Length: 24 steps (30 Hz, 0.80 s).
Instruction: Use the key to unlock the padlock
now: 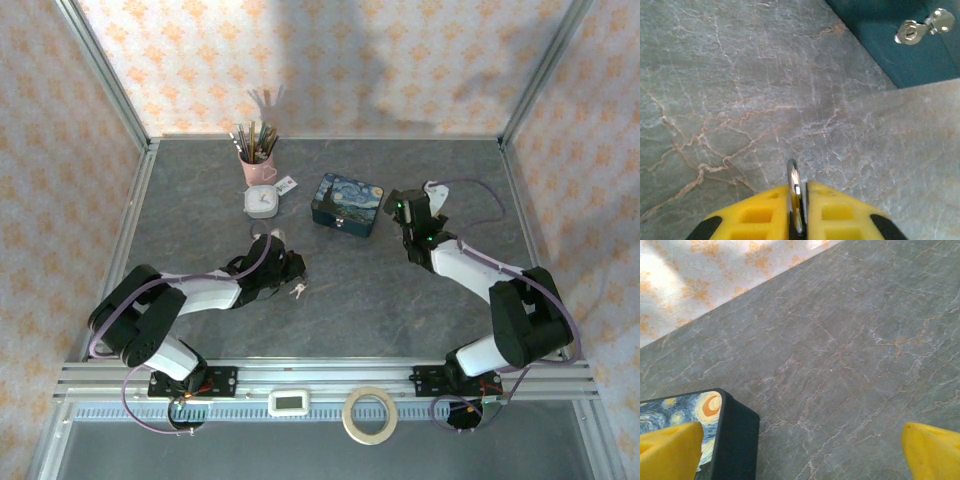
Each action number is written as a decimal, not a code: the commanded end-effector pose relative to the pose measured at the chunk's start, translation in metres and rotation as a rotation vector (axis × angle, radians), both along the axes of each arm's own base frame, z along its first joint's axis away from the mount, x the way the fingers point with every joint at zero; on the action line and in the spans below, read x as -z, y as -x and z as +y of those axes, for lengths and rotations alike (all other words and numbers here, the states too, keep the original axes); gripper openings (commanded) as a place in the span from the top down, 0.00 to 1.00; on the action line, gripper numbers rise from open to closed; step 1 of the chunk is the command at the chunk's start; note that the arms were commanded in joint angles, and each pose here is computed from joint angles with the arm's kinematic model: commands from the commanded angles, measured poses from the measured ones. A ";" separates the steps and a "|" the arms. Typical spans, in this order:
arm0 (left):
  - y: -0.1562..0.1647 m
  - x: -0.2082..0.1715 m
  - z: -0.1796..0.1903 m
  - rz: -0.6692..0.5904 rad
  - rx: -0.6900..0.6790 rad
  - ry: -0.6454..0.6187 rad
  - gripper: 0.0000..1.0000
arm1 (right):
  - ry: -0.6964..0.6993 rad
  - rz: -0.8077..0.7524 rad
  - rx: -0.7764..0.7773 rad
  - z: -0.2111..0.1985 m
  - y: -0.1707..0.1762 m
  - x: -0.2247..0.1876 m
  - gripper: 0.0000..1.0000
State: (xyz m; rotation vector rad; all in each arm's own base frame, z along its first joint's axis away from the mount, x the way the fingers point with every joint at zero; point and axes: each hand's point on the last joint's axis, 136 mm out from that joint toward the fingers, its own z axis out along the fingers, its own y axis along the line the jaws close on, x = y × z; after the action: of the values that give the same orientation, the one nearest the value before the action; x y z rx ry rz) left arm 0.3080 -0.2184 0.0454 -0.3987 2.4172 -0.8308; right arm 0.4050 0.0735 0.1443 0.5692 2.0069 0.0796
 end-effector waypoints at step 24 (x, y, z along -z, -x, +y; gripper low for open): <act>-0.067 -0.124 0.194 -0.453 -0.585 -0.567 0.11 | 0.266 -0.040 0.239 -0.132 0.022 0.027 0.00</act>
State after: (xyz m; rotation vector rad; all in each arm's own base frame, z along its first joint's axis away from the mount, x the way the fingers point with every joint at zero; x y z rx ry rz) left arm 0.3750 -0.0653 0.1544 -0.5878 1.9313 -0.2422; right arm 0.3811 -0.0531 0.1080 0.6597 1.9340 -0.2962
